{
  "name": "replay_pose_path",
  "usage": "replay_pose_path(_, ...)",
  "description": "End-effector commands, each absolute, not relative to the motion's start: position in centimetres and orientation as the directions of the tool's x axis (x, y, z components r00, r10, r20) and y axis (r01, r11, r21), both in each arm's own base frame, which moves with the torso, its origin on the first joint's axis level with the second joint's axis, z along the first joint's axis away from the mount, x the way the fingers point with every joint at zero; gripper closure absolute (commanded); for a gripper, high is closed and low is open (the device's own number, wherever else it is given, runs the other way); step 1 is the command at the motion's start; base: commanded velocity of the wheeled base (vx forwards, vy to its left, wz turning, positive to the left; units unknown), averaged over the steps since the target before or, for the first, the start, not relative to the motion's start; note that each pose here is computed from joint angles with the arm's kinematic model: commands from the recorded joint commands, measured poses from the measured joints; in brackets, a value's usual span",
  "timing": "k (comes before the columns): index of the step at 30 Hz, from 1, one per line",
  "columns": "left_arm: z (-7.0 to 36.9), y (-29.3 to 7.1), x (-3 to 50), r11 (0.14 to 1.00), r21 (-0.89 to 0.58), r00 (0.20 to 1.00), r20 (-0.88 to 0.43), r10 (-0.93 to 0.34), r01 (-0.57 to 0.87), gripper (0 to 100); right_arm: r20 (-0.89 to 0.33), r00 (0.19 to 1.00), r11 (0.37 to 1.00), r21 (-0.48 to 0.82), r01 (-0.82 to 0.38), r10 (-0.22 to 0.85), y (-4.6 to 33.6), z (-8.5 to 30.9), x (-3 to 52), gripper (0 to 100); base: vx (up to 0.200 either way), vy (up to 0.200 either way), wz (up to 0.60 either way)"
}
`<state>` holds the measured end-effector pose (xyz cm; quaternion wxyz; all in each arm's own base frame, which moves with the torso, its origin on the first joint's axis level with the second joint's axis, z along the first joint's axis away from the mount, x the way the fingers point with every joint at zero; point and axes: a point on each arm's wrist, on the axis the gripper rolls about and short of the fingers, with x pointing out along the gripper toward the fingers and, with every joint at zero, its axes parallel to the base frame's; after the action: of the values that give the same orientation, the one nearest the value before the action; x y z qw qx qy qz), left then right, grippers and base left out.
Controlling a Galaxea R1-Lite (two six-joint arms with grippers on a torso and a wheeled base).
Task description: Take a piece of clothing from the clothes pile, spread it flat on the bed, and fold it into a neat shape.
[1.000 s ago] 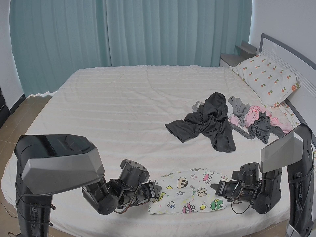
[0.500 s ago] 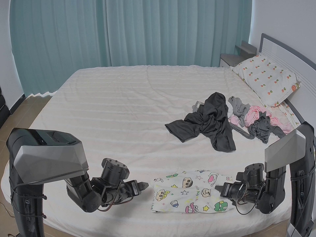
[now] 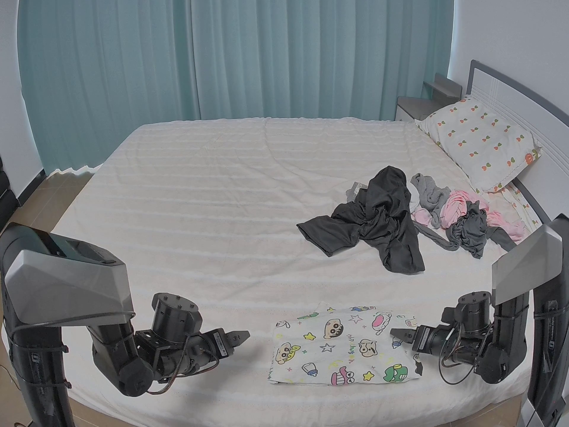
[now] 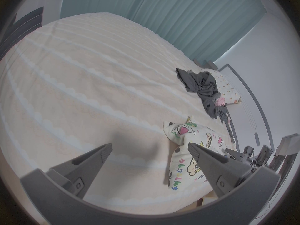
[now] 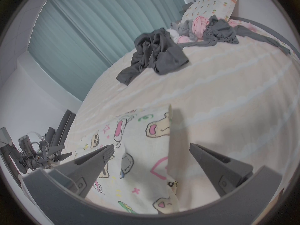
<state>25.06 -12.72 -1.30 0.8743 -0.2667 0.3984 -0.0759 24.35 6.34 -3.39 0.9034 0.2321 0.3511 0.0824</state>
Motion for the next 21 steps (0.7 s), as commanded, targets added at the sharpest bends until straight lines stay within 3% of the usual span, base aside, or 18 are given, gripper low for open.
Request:
replay_pose_path(1, 4.9, -9.9, 23.6, 0.776, -0.628, 0.800, -0.490, -0.346, -0.049, 0, -0.401, 0.878, 0.869, 0.494, -0.032, 0.261, 4.4, 4.3, 21.0, 0, 0.000, 0.000, 0.00)
replay_pose_path(4, 7.9, -9.1, 21.9, 0.759, -0.651, 0.856, -0.395, -0.333, -0.006, 0, -0.278, 0.932, 0.872, 0.485, -0.071, 0.231, 4.2, 7.5, 19.8, 0, 0.000, 0.000, 0.00)
replay_pose_path(6, 11.8, -8.1, 19.4, 0.749, -0.660, 0.926, -0.242, -0.290, 0.062, 0, -0.147, 0.972, 0.876, 0.472, -0.096, 0.185, 3.6, 10.7, 17.8, 0, 0.000, 0.000, 0.00)
replay_pose_path(8, 14.6, -7.0, 17.1, 0.797, -0.598, 0.967, -0.138, -0.212, 0.089, 0, -0.048, 0.979, 0.895, 0.417, -0.161, 0.198, 3.3, 13.1, 15.3, 0, 0.000, 0.000, 0.00)
replay_pose_path(11, 16.3, -5.7, 14.7, 0.865, -0.500, 0.990, -0.090, -0.105, 0.046, 0, -0.009, 0.980, 0.930, 0.316, -0.185, 0.198, 2.7, 14.3, 12.6, 0, 0.000, 0.000, 0.00)
replay_pose_path(15, 18.3, -4.2, 10.7, 0.884, -0.465, 0.998, 0.000, -0.058, 0.052, 0, 0.005, 0.979, 0.951, 0.237, -0.201, 0.206, 1.9, 14.6, 8.7, 0, 0.000, 0.000, 0.00)
replay_pose_path(17, 18.4, -2.3, 7.2, 0.940, -0.341, 1.000, -0.004, 0.025, -0.024, 0, 0.012, 0.983, 0.971, 0.153, -0.181, 0.182, 1.1, 14.5, 5.3, 0, 0.000, 0.000, 0.00)
replay_pose_path(21, 18.5, -0.1, 3.0, 0.962, -0.262, 0.994, 0.050, 0.099, -0.082, 0, -0.023, 0.997, 0.994, 0.089, -0.067, 0.069, 0.1, 14.0, 1.7, 0, 0.000, 0.000, 0.00)
